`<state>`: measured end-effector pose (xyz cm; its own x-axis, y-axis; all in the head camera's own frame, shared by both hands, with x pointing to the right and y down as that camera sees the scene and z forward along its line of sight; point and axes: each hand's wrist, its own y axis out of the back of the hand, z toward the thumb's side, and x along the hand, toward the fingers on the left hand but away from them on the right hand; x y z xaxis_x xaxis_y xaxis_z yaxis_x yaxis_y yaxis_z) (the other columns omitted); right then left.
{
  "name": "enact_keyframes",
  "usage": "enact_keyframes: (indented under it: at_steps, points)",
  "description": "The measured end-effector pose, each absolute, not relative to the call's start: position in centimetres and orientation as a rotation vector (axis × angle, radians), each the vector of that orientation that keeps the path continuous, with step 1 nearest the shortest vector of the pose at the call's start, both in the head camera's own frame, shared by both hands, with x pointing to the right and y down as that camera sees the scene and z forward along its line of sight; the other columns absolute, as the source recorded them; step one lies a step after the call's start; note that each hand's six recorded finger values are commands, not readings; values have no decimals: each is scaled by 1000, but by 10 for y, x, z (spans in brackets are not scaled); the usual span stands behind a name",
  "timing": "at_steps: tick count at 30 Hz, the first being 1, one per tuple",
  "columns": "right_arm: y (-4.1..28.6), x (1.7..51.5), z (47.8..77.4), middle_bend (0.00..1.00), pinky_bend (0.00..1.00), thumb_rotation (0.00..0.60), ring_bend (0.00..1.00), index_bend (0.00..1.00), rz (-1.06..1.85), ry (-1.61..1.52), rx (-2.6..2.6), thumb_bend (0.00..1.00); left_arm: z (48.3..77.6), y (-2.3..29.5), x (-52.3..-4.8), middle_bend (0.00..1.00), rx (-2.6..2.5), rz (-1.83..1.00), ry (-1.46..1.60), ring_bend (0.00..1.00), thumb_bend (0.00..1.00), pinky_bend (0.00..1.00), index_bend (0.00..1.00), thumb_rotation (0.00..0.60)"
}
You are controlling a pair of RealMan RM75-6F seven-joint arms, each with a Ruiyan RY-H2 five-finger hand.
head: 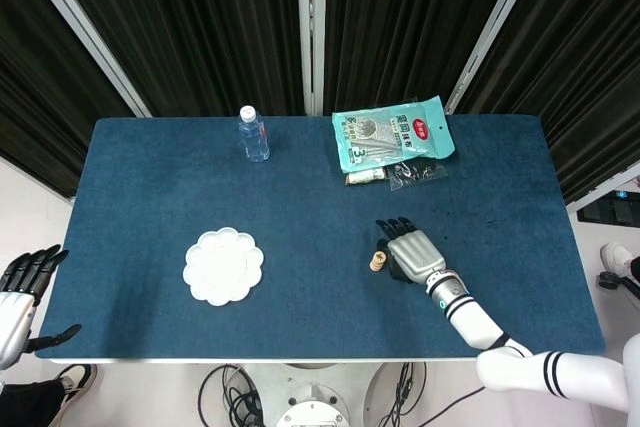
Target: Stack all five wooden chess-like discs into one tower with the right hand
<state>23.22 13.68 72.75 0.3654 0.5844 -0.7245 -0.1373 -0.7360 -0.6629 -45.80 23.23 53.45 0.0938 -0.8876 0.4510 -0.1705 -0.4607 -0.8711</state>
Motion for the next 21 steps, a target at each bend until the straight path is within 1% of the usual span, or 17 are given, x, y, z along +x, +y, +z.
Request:
enact_keyframes:
  at_steps: [21]
  points:
    - [142,233,725,0,0,405,0,337,1424,-383,-1968,868,537,232,-458,4,-1734,-1422,1038,0,0,0,64,600]
